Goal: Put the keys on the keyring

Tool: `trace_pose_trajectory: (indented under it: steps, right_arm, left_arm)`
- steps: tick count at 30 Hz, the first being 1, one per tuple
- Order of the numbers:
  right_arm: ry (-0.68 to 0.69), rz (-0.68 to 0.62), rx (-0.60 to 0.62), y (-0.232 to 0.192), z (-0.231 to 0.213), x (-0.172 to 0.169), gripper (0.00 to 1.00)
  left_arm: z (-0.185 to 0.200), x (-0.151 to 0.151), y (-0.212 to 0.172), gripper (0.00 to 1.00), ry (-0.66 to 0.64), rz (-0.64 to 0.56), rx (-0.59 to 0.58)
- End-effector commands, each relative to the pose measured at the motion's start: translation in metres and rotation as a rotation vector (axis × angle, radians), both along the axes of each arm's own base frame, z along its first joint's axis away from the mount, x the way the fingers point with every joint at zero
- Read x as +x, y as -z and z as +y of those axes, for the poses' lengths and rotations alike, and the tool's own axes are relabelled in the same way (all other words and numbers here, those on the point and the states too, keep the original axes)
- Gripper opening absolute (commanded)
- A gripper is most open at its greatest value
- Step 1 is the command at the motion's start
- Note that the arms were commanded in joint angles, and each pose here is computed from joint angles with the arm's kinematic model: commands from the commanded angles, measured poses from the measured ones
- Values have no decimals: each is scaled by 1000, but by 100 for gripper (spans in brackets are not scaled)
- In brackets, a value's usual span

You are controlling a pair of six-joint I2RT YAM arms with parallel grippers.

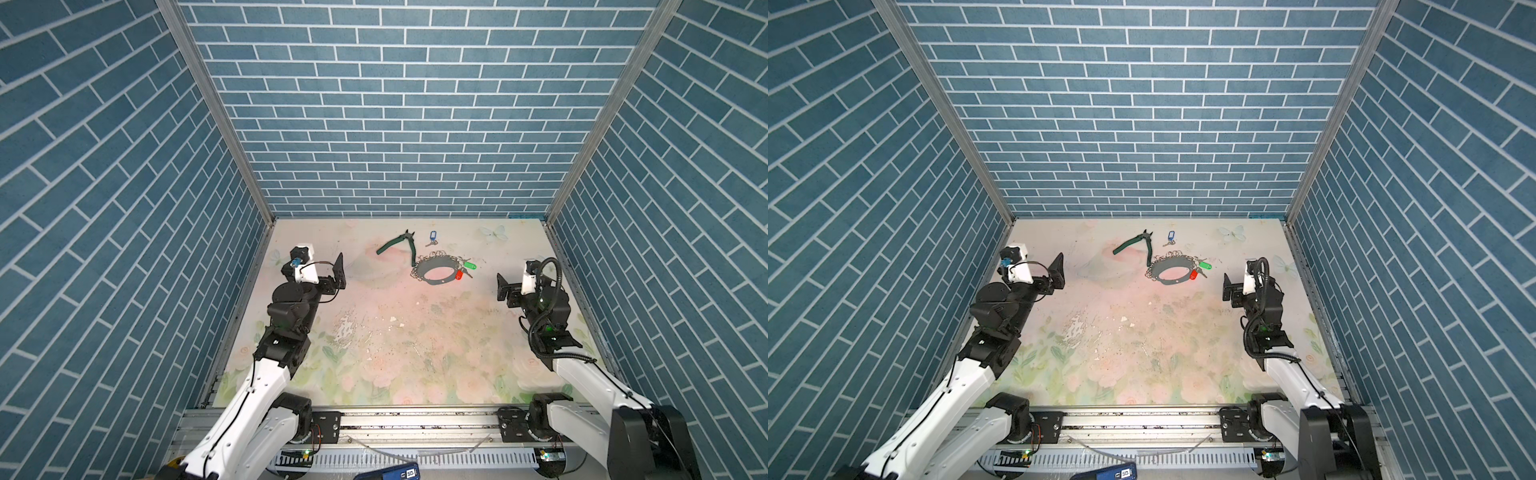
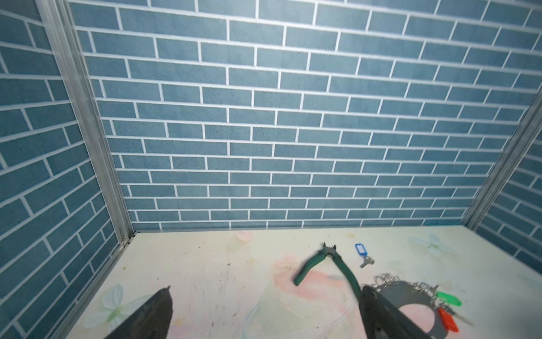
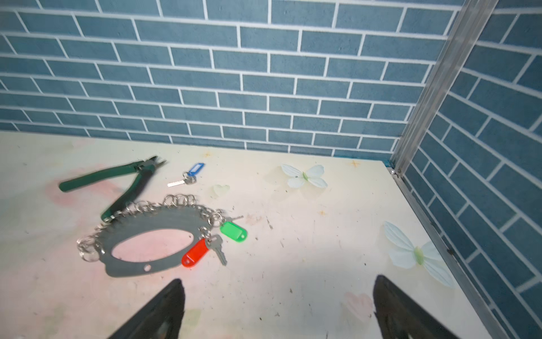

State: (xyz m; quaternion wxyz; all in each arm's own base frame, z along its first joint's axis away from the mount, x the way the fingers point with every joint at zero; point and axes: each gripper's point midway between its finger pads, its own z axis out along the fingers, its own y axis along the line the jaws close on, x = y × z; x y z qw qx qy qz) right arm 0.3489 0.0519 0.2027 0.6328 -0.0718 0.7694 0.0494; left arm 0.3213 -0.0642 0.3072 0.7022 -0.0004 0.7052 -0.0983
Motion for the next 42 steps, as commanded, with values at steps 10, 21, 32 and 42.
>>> trace_pose_trajectory:
  steps: [10, 21, 32, 42]
  right_arm:
    - [240, 204, 413, -21, -27, -41, 97]
    - [-20, 589, 394, 37, 46, 13, 89]
    - [-106, 741, 301, 84, 121, 69, 89]
    - [-135, 842, 204, 123, 180, 106, 89]
  left_arm:
    - [-4, -34, 89, 100, 58, 148, -384]
    - [-38, -25, 151, 100, 179, 463, -264]
    - [-12, -30, 163, 100, 75, 399, -83]
    - [-9, -30, 162, 100, 64, 357, -89]
